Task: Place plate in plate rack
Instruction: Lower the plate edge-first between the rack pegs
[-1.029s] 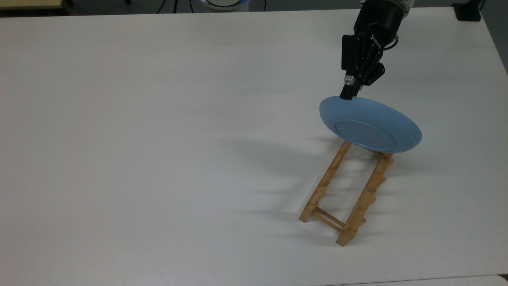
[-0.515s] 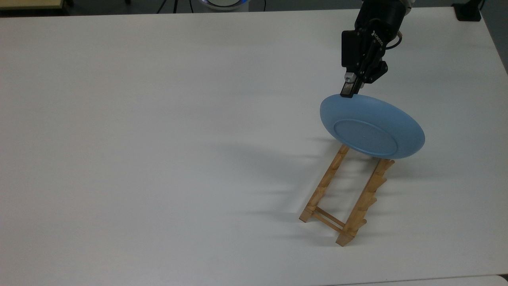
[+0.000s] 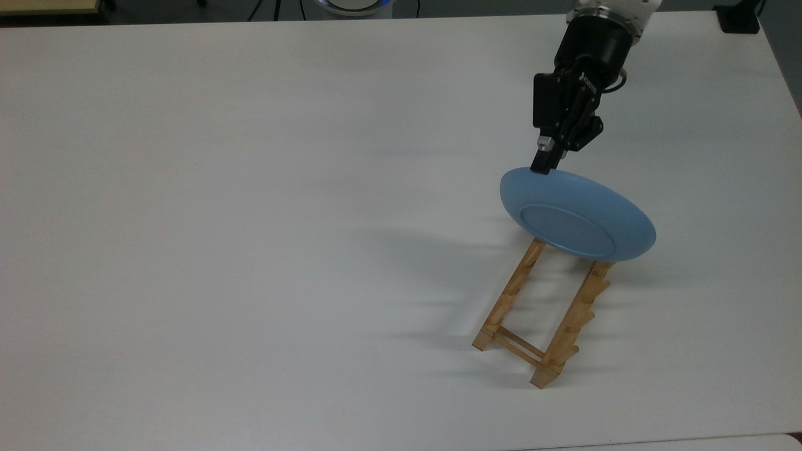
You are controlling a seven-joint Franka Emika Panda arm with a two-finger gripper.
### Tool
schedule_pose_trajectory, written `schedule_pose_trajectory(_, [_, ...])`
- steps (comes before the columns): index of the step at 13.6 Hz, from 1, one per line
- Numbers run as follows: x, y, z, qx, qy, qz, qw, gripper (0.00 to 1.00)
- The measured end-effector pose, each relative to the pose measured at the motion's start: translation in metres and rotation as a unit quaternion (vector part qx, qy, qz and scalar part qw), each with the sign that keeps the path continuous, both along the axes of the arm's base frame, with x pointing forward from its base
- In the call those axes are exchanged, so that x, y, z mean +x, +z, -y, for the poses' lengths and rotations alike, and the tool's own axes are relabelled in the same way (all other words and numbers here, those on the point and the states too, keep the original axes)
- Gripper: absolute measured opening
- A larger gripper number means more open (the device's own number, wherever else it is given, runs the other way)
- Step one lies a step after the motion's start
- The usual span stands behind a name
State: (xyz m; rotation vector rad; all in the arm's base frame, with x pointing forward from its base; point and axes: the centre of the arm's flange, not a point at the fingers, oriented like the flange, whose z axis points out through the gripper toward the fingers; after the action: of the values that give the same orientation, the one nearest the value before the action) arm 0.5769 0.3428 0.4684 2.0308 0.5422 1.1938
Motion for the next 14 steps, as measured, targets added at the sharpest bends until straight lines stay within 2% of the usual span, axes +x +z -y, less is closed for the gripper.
schedule_pose_trajectory(6, [0.003,-0.016,-0.004,0.003,0.002,0.007,1.0000,0.05])
schedule_pose_trajectory(10, [0.000,-0.015,-0.009,0.009,0.005,0.010,0.9999,0.41])
schedule_pose_trajectory(14, [0.001,-0.011,-0.009,0.014,0.002,0.015,0.9998,0.83])
